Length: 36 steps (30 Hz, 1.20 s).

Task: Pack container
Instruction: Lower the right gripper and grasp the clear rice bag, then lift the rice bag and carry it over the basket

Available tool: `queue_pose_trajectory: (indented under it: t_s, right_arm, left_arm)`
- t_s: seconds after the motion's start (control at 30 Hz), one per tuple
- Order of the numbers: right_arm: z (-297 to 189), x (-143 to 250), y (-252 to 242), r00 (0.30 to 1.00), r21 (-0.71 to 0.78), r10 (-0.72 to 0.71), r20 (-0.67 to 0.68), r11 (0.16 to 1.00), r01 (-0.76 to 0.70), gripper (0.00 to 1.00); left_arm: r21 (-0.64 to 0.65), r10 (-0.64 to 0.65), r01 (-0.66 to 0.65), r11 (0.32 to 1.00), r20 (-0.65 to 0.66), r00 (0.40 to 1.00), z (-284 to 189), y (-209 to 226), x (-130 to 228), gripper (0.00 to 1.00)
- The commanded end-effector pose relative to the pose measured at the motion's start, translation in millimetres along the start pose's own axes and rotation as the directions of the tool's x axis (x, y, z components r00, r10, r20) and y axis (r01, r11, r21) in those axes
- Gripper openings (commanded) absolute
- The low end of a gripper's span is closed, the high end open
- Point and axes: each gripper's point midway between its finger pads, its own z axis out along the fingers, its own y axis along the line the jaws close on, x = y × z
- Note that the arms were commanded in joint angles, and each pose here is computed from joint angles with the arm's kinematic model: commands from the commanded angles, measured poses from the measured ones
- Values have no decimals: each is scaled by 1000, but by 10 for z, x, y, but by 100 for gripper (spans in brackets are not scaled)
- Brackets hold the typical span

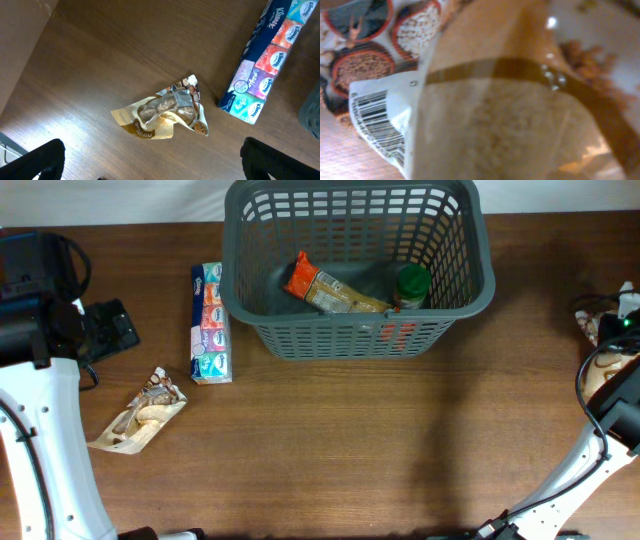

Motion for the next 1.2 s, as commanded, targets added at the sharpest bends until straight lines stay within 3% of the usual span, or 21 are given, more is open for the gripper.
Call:
queue_pose_trajectory:
  t_s: [0.0,0.17,0.33,0.47,0.6,0.83,1.17]
  right_arm:
    - [-169,-382,491,986,-211,136,100,971,-113,4]
    - [-1037,-910,807,940,-374,167,299,926,-45,4]
    - [-2198,-1218,963,831,-436,222,510,899,27,4]
    - [-3174,-1201,1155,709,-477,266,653,872,113,4]
    - [-3898,-1013,1427,643,-543,313,699,818,191,4]
    - [-4658,-600,2159,604,-572,256,754,709,413,4]
    - [-5015,-194,3541,584,-543,105,805,525,655,4]
  left_arm:
    - [-17,7,-6,1000,13,1000,-24,48,-10,99]
    - [-14,7,-7,1000,10,1000,-23,43,-5,99]
    - [-17,11,-11,1000,-4,1000,-23,50,30,100]
    - [-20,15,-15,1000,-18,1000,-23,59,65,100]
    - [-20,15,-16,1000,-20,1000,-23,59,70,99]
    - [-18,13,-13,1000,-13,1000,-23,55,53,100]
    - [-20,15,-15,1000,-19,1000,-23,59,67,100]
